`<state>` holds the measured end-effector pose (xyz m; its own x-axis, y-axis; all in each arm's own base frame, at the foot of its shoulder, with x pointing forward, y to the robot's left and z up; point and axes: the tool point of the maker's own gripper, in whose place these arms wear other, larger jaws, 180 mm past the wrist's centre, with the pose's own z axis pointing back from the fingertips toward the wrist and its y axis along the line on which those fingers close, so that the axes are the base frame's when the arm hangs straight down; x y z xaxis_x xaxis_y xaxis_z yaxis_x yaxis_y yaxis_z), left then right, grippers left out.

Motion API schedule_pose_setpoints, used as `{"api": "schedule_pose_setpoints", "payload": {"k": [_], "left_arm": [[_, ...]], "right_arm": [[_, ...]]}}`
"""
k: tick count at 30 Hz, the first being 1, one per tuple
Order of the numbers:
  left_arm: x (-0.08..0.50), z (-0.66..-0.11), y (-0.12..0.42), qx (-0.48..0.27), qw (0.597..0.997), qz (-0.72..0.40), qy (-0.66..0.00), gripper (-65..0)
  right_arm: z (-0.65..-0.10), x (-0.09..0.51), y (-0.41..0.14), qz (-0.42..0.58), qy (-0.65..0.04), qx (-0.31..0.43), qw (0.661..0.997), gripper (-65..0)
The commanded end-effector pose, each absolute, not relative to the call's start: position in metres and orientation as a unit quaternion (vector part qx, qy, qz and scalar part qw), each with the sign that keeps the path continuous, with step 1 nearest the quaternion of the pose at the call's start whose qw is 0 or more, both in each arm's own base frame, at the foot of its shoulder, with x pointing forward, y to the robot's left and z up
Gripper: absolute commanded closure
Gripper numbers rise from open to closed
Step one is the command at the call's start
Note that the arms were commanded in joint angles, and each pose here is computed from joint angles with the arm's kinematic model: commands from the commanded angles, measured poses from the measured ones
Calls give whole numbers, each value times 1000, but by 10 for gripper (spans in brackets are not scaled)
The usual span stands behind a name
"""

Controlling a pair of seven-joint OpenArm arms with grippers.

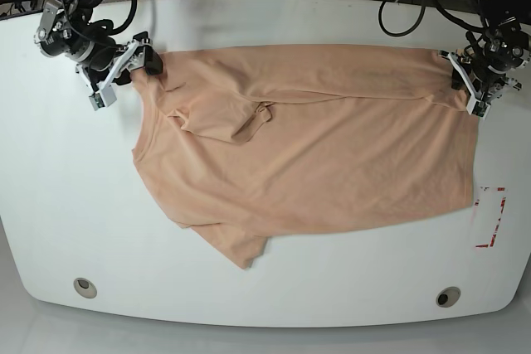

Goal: Fold the T-shirt properly
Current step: 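Hold the shirt edge with both grippers and stretch it taut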

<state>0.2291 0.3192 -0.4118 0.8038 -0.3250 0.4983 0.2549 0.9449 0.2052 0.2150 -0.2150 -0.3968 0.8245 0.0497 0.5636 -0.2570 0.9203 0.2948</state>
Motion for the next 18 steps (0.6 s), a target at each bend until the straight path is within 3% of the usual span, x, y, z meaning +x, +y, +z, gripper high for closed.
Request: {"api": "schedule_pose_setpoints", "payload": {"k": [1, 8, 11, 16, 18], "left_arm": [[219, -416, 329, 83, 954, -159, -241, -225], [219, -415, 331, 85, 954, -159, -241, -225], [218, -415, 332, 85, 954, -157, -241, -225], [219, -411, 337, 91, 953, -161, -241, -225], [219, -411, 337, 91, 953, -161, -241, -225]], "right_arm": [[-400, 219, -224, 68, -294, 185, 935, -458], [-414, 221, -248, 58, -278, 157, 946, -438], [-418, 217, -260, 66, -262, 125, 955, -315], [-411, 218, -272, 84, -259, 94, 958, -35], [-406, 220, -275, 91, -264, 87, 956, -21]]}}
